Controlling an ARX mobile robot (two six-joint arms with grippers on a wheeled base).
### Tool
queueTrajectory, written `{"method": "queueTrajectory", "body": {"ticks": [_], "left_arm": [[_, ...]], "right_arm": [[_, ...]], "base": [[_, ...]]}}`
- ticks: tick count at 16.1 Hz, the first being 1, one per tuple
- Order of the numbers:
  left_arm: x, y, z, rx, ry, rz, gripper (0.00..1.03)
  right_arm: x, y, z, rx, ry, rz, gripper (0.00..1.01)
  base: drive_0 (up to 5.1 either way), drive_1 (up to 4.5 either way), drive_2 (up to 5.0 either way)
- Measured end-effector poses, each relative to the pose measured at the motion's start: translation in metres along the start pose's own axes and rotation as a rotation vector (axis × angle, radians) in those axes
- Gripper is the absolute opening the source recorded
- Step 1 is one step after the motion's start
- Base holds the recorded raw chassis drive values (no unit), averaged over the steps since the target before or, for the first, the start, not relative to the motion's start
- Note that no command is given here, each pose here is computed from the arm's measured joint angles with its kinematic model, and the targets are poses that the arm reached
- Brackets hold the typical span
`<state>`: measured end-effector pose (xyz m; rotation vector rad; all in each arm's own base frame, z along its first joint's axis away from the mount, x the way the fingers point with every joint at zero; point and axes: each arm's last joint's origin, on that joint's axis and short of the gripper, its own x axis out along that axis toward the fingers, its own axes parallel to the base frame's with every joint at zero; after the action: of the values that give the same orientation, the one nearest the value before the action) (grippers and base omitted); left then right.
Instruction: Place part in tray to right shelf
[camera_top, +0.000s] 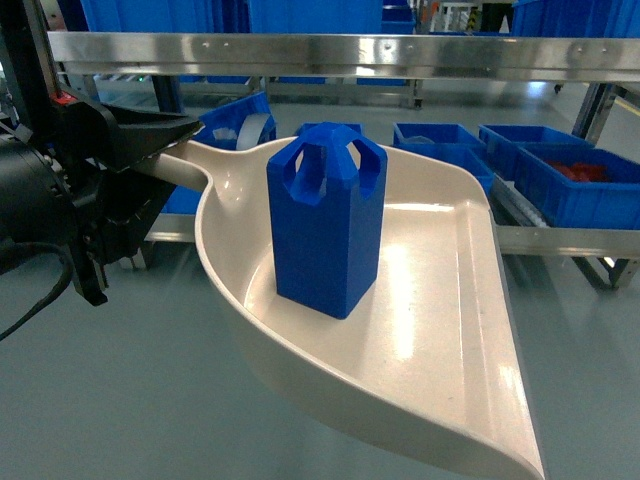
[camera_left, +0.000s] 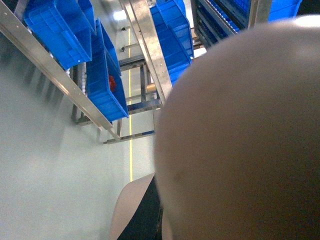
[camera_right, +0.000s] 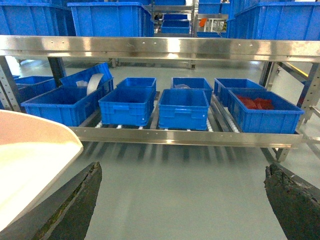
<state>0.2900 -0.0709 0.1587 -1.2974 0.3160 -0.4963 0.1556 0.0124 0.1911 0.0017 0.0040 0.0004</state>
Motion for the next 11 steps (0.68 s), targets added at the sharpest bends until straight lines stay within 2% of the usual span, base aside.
{"method": "queueTrajectory", "body": {"ticks": [11], "left_arm": [[0.0001,0.0,0.0,0.0,0.001,0.001,0.16]], "right_arm": [[0.0,0.0,0.0,0.0,0.0,0.0,0.98]], "base": [[0.0,0.0,0.0]]}}
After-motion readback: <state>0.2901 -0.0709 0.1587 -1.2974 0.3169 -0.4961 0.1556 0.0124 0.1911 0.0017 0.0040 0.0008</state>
